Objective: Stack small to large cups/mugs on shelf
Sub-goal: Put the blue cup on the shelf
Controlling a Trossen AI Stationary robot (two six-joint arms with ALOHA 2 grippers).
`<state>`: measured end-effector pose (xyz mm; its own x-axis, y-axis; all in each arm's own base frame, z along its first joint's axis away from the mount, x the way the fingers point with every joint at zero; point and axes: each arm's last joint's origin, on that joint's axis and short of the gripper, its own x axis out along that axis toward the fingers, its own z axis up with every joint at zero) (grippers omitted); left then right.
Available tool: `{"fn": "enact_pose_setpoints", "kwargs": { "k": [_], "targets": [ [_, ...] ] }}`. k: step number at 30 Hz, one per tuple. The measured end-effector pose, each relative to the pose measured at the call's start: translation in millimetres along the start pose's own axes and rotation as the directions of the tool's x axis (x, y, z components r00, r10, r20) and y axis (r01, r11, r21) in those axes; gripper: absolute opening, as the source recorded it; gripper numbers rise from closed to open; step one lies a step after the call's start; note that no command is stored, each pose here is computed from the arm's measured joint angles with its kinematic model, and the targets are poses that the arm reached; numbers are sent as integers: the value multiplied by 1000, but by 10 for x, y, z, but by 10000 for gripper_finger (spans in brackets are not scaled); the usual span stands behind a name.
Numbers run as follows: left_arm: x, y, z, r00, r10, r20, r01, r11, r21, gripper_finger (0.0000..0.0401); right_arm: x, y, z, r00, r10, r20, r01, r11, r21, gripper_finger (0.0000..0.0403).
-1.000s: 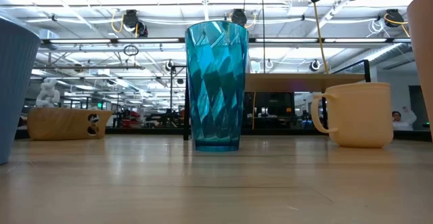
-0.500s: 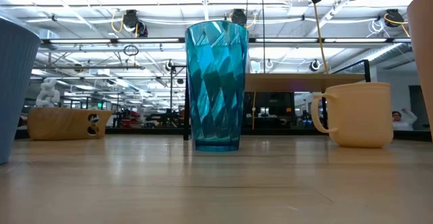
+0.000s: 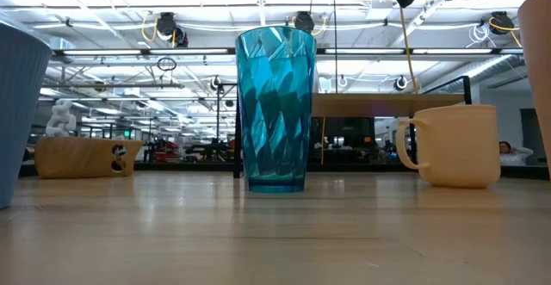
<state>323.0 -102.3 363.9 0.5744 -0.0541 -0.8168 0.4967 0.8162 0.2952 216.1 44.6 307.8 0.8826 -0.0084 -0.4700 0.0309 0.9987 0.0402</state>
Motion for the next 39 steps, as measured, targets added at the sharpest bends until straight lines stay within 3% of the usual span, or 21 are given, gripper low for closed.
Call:
{"fn": "enact_pose_setpoints", "kwargs": {
  "k": [7,19,39],
  "targets": [
    [3,-30,11,1000,-9,2,9,1000,-12,252,0,4,22,1000,5,22,-6,1000,26,0],
    [111,-151,110,999,-23,30,22,1000,17,244,0,1,3,1000,3,2,-3,1000,23,0],
    [552,-103,61,993,-25,-112,25,1000,-6,243,-1,-4,-26,1000,-1,-27,1,1000,2,0]
  ]
}}
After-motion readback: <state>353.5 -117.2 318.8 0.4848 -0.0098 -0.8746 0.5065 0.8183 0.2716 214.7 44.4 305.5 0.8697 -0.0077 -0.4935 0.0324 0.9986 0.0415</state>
